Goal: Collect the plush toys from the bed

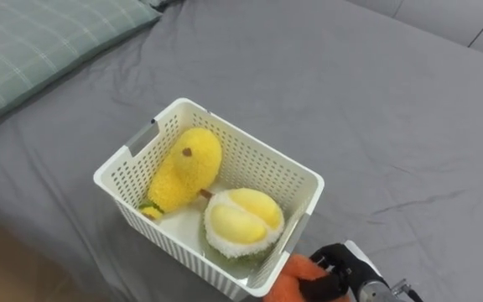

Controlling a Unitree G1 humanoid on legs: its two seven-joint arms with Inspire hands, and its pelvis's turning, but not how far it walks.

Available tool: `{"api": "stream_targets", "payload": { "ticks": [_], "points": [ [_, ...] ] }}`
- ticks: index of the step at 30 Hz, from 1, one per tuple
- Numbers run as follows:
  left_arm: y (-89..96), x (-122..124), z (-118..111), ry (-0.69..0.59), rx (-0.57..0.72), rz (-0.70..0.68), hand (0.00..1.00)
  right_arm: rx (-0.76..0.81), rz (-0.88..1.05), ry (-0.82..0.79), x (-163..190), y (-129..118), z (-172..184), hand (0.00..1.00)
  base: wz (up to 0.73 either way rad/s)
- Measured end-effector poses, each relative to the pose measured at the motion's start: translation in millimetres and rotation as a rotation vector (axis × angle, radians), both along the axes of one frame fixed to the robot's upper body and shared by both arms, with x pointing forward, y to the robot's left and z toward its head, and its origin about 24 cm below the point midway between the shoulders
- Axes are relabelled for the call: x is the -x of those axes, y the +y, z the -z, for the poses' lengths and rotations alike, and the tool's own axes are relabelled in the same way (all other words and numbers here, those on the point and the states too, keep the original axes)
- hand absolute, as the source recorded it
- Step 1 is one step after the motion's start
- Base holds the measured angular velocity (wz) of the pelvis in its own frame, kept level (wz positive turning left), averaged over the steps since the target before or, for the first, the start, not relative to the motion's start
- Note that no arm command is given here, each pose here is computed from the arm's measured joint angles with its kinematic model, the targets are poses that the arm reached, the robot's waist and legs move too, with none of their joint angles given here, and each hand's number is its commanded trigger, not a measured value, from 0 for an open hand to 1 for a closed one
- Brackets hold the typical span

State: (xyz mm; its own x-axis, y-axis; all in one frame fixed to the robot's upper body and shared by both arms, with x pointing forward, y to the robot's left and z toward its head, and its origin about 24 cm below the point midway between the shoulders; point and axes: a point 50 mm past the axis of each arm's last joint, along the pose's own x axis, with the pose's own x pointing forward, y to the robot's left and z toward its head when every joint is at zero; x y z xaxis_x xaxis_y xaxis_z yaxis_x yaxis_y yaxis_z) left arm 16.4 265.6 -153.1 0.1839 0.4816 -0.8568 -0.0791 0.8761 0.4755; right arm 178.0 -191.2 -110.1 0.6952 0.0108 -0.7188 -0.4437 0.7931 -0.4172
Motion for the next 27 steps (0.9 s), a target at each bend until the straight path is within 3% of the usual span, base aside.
{"api": "stream_targets", "payload": {
  "ticks": [8,27],
  "points": [
    [3.6,-1.3,-1.6,-0.01,-0.033,-0.013,0.0,-0.008,0.021,-0.003,0.7,-3.3,0.3,1.0,0.0],
    [17.6,-7.2,-7.7,-0.08,-0.09,-0.109,0.0,0.049,0.26,-0.195,-0.7,-53.6,-30.6,1.0,-0.06]
  ]
}}
